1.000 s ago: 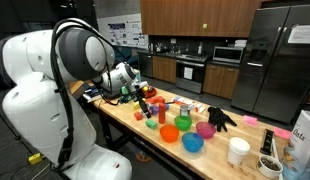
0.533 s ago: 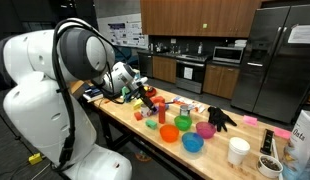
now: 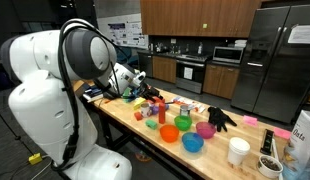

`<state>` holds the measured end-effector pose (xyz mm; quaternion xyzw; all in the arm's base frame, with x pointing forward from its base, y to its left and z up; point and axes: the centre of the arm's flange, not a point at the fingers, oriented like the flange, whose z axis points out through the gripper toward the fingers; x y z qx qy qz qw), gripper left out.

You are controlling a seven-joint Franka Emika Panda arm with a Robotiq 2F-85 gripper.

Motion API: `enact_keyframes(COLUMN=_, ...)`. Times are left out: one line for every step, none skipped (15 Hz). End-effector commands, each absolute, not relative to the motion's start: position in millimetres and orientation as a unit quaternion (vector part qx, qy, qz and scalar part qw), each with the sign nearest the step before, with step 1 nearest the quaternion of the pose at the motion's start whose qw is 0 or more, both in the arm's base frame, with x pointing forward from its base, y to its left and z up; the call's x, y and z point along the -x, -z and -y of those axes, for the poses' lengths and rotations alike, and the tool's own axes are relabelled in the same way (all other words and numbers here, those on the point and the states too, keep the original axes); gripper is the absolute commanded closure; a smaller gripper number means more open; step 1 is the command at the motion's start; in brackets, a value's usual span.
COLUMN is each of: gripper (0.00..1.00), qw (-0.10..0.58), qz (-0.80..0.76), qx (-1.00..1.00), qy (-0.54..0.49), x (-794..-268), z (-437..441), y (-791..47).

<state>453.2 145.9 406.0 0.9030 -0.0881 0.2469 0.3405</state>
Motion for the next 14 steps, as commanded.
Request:
enact_keyframes(gripper=0.00, qw=0.343, qz=0.073, qx=-0.902, qy=-0.253, x=-454.6, z=-147.1, y=-406.6)
enact_keyframes(gripper=0.00, qw=0.344, qz=0.065, qx=-0.901, qy=-0.255, x=-455.3, z=-147.6, y=-406.4)
enact_keyframes(gripper=0.00, qw=0.345, qz=0.060, qx=-0.901, qy=-0.255, x=-455.6, z=-147.9, y=-405.9)
enact_keyframes(gripper=0.00, qw=0.345, qz=0.058, qx=-0.901, qy=-0.254, x=-455.7, z=-147.9, y=-405.8)
enact_keyframes(gripper=0.00, qw=0.345, qz=0.057, qx=-0.902, qy=-0.254, x=-455.8, z=-148.0, y=-405.8)
enact_keyframes(gripper=0.00, qw=0.345, qz=0.057, qx=-0.902, qy=-0.254, x=-455.8, z=-148.0, y=-405.7)
enact_keyframes(gripper=0.00, qw=0.345, qz=0.057, qx=-0.902, qy=-0.254, x=-455.8, z=-148.0, y=-405.7)
enact_keyframes(gripper=0.00, qw=0.345, qz=0.056, qx=-0.902, qy=-0.254, x=-455.8, z=-148.0, y=-405.7)
enact_keyframes(gripper=0.00, qw=0.345, qz=0.056, qx=-0.902, qy=-0.254, x=-455.8, z=-148.1, y=-405.7)
enact_keyframes(gripper=0.00, qw=0.345, qz=0.057, qx=-0.905, qy=-0.242, x=-455.1, z=-148.5, y=-406.8)
enact_keyframes(gripper=0.00, qw=0.335, qz=0.062, qx=-0.902, qy=-0.264, x=-456.4, z=-148.0, y=-403.5)
enact_keyframes(gripper=0.00, qw=0.324, qz=0.049, qx=-0.903, qy=-0.277, x=-458.0, z=-147.2, y=-402.5)
enact_keyframes(gripper=0.00, qw=0.312, qz=0.025, qx=-0.902, qy=-0.296, x=-460.7, z=-146.8, y=-402.1)
enact_keyframes(gripper=0.00, qw=0.301, qz=-0.006, qx=-0.900, qy=-0.315, x=-464.3, z=-146.9, y=-402.6)
